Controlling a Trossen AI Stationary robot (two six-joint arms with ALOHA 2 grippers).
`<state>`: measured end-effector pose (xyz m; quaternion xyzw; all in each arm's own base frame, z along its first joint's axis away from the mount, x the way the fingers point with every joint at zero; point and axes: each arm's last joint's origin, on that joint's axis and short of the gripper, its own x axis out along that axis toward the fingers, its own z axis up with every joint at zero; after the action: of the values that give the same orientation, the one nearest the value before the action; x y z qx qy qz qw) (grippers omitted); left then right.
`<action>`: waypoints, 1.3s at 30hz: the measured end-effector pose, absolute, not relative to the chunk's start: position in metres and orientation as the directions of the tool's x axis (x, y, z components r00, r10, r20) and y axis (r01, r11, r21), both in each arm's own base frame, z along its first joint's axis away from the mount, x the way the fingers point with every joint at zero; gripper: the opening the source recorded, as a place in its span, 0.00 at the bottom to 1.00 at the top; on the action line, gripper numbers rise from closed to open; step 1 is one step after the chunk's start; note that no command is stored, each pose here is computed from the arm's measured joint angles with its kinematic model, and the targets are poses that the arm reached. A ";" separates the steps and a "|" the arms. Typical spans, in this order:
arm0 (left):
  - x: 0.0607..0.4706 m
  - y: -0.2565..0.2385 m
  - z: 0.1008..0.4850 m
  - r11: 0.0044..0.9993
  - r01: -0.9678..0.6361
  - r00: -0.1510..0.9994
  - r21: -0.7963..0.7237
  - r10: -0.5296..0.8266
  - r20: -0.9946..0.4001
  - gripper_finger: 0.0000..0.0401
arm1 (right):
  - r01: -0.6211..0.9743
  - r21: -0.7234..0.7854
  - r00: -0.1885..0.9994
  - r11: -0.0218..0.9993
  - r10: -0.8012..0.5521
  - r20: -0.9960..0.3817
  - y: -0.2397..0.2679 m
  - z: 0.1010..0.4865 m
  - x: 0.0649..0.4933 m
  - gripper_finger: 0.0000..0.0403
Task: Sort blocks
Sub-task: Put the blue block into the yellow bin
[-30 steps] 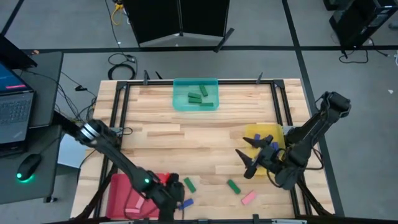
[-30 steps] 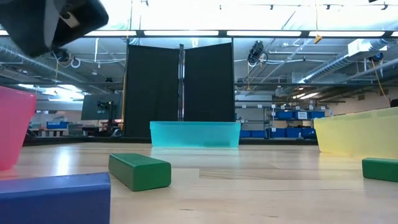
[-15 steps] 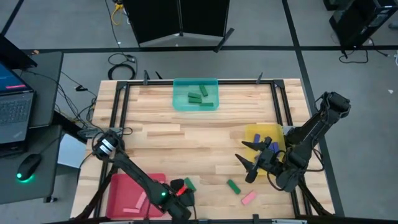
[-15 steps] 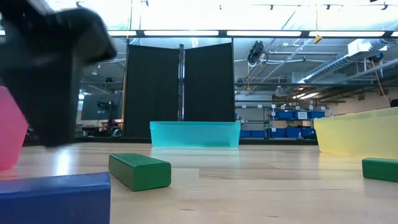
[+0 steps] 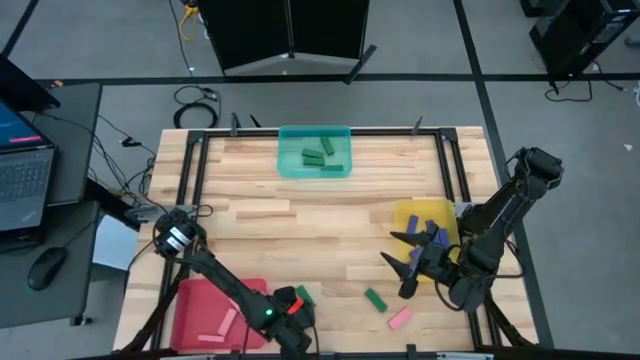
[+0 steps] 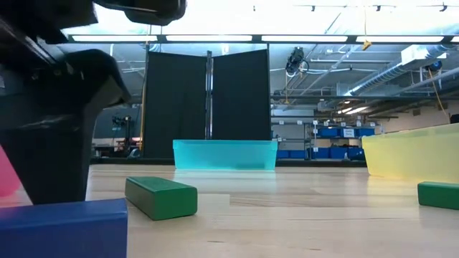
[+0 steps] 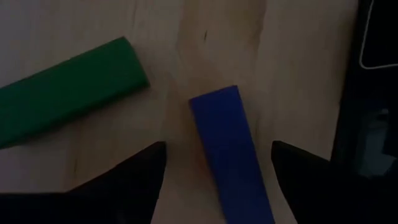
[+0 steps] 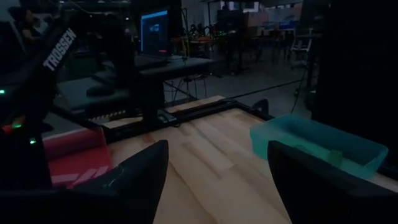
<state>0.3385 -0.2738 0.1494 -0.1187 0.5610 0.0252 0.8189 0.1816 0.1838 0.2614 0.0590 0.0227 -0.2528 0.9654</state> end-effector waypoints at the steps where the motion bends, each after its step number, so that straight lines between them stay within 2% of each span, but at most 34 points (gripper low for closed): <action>1: 0.338 -0.274 0.148 0.971 -0.175 0.369 -0.161 -0.087 -0.926 0.74 | 0.490 0.105 0.872 0.866 -0.484 -0.073 0.184 0.262 0.181 0.71; 7: 0.339 -0.271 0.144 0.969 -0.206 0.348 -0.133 -0.055 -0.936 0.63 | 0.487 0.105 0.873 0.867 -0.482 -0.072 0.185 0.262 0.180 0.70; 15: 0.341 -0.263 0.143 0.965 -0.237 0.326 -0.109 -0.026 -0.945 0.27 | 0.493 0.105 0.870 0.864 -0.488 -0.069 0.185 0.262 0.180 0.70; 16: 0.341 -0.262 0.142 0.965 -0.238 0.323 -0.108 -0.027 -0.946 0.26 | 0.493 0.105 0.870 0.864 -0.488 -0.069 0.185 0.262 0.180 0.70; 25: 0.343 -0.265 0.151 0.971 -0.205 0.314 -0.124 -0.054 -0.948 0.26 | 0.500 0.103 0.866 0.860 -0.496 -0.065 0.185 0.262 0.180 0.70; 33: 0.349 -0.273 0.194 0.985 -0.148 0.333 -0.092 -0.038 -0.942 0.26 | 0.508 0.098 0.862 0.856 -0.504 -0.061 0.184 0.262 0.180 0.69; 39: 0.367 -0.272 0.238 0.995 -0.094 0.499 -0.034 0.018 -0.866 0.26 | 0.507 0.102 0.862 0.856 -0.504 -0.058 0.185 0.263 0.180 0.69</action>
<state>0.3673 -0.2717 0.2384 -0.0384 0.4995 0.0323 0.8649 0.1800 0.1850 0.2630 0.0569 0.0144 -0.2626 0.9631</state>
